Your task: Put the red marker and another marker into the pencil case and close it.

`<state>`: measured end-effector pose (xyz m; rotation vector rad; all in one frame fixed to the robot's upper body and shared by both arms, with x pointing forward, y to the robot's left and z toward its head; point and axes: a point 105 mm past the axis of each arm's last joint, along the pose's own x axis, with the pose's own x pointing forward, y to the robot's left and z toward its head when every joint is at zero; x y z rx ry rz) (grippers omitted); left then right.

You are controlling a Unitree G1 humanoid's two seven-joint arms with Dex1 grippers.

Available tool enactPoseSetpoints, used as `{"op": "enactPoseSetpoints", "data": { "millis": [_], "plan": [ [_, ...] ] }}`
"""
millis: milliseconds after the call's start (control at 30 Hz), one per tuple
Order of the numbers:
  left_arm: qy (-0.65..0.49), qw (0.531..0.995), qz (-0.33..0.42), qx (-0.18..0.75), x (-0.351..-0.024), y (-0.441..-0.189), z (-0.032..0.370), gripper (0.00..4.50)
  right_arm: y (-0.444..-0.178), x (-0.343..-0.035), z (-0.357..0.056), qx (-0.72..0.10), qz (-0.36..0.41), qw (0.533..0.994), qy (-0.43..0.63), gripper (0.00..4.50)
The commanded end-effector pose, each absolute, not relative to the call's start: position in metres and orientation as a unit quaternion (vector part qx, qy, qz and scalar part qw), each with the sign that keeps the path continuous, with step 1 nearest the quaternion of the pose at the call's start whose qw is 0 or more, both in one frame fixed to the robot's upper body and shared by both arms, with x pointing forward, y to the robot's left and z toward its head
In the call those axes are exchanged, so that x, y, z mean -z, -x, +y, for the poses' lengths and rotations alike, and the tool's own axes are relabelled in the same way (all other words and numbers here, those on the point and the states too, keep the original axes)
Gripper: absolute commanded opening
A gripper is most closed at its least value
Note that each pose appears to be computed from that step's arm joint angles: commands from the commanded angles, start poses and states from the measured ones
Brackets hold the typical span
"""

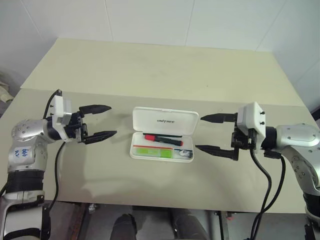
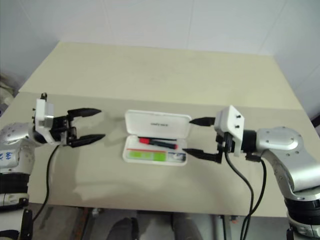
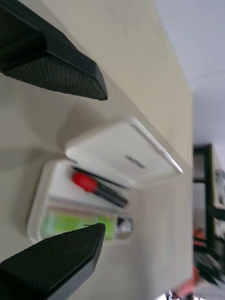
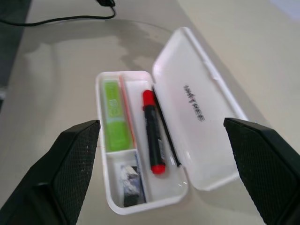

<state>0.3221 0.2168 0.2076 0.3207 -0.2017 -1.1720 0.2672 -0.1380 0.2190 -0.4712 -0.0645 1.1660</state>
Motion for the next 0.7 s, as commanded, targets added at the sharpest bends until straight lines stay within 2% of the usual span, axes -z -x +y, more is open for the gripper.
{"op": "enactPoseSetpoints", "data": {
  "millis": [33,233,400,467,600,700],
  "plan": [
    [-0.161,0.818,-0.118,0.539,-0.223,-0.341,0.213,3.86,-0.265,-0.235,-0.144,-0.526,-0.069,0.817,0.229,4.5],
    [-0.168,0.828,-0.117,0.522,-0.233,-0.367,0.214,1.82,-0.256,-0.241,-0.15,-0.522,-0.094,0.824,0.2,4.5],
    [-0.203,0.846,-0.099,0.482,-0.233,-0.392,0.213,0.19,-0.261,-0.227,-0.164,-0.493,-0.041,0.849,0.188,4.5],
    [-0.207,0.85,-0.095,0.475,-0.232,-0.398,0.209,0.02,-0.263,-0.223,-0.167,-0.485,-0.022,0.853,0.19,4.5],
    [-0.222,0.844,-0.073,0.482,-0.222,-0.405,0.196,0.02,-0.265,-0.233,-0.167,-0.475,-0.055,0.86,0.177,4.5],
    [-0.206,0.844,-0.075,0.49,-0.219,-0.412,0.176,0.02,-0.26,-0.254,-0.16,-0.476,-0.107,0.866,0.112,4.5]
  ]
}}
